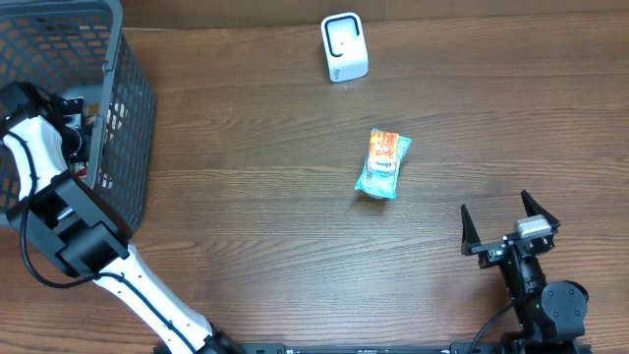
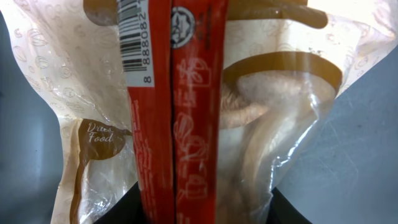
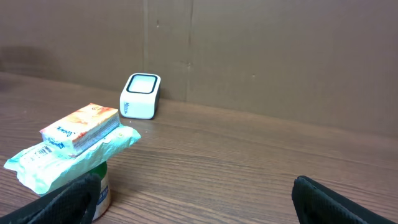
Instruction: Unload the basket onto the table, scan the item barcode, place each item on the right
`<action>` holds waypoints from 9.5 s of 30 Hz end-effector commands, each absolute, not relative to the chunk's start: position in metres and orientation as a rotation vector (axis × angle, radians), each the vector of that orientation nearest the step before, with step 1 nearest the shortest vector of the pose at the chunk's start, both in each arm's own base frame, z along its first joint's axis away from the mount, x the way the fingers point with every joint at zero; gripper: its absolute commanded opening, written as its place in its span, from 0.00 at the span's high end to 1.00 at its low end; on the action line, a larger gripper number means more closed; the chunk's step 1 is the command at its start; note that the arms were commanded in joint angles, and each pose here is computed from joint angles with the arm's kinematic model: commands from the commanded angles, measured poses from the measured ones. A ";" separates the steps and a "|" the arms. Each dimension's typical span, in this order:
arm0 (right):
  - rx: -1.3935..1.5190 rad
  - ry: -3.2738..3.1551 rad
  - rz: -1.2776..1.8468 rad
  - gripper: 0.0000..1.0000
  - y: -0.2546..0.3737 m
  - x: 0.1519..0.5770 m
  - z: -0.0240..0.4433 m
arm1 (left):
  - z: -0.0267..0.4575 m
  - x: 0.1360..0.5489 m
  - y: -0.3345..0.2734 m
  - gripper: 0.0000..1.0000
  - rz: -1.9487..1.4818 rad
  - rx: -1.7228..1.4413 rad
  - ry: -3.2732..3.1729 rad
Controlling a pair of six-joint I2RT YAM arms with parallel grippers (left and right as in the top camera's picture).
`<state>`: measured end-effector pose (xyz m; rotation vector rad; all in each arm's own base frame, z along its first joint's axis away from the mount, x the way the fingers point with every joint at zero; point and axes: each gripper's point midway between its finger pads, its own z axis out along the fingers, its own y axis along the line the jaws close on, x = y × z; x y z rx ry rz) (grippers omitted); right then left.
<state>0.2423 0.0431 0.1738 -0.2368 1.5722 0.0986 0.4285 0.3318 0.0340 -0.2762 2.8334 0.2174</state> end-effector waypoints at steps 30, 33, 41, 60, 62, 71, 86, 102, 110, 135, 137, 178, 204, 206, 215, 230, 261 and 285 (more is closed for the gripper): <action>-0.240 1.569 0.096 0.00 0.043 0.242 0.172 | 0.203 0.424 0.305 0.94 0.180 -0.527 2.490; -0.240 1.569 0.096 0.00 0.043 0.242 0.172 | 0.192 0.420 0.303 0.90 0.166 -0.538 2.519; -0.240 1.569 0.096 0.00 0.043 0.242 0.172 | 0.149 0.410 0.312 0.85 0.239 -0.575 2.572; -0.240 1.569 0.096 0.00 0.043 0.242 0.172 | 0.094 0.402 0.300 0.00 0.180 -0.667 2.592; -0.240 1.569 0.096 0.00 0.043 0.242 0.172 | 0.085 0.389 0.299 0.00 0.188 -0.779 2.616; -0.240 1.569 0.096 0.00 0.043 0.242 0.172 | 0.081 0.355 0.280 0.00 0.129 -1.065 2.667; -0.240 1.569 0.096 0.00 0.043 0.242 0.172 | 0.043 0.332 0.263 0.75 0.093 -1.094 2.758; -0.240 1.569 0.096 0.00 0.043 0.242 0.172 | 0.161 0.382 0.298 0.96 0.194 -0.919 2.576; -0.240 1.569 0.096 0.00 0.043 0.242 0.172 | 0.131 0.402 0.313 0.96 0.271 -0.663 2.612; -0.240 1.569 0.096 0.00 0.043 0.242 0.172 | 0.050 0.428 0.308 0.18 0.212 -0.531 2.710; -0.240 1.569 0.096 0.00 0.043 0.242 0.172 | 0.054 0.430 0.308 0.18 0.205 -0.526 2.701; -0.240 1.569 0.096 0.00 0.043 0.242 0.172 | 0.024 0.444 0.288 0.16 -0.032 -0.520 2.755; -0.240 1.569 0.096 0.00 0.043 0.242 0.172 | 0.040 0.426 0.321 0.00 0.210 -0.862 2.720; -0.240 1.569 0.096 0.00 0.043 0.242 0.172 | 0.037 0.424 0.319 0.00 0.202 -0.891 2.716; -0.240 1.569 0.096 0.00 0.043 0.242 0.172 | 0.003 0.411 0.313 0.11 0.207 -0.905 2.756; -0.240 1.569 0.096 0.00 0.043 0.242 0.172 | 0.040 0.425 0.322 0.96 0.230 -0.831 2.733; -0.240 1.569 0.096 0.00 0.043 0.242 0.172 | 0.356 0.400 0.264 0.96 0.252 -0.766 2.172; -0.240 1.569 0.096 0.00 0.043 0.242 0.172 | 0.234 0.398 -0.014 0.96 -0.005 -0.215 2.672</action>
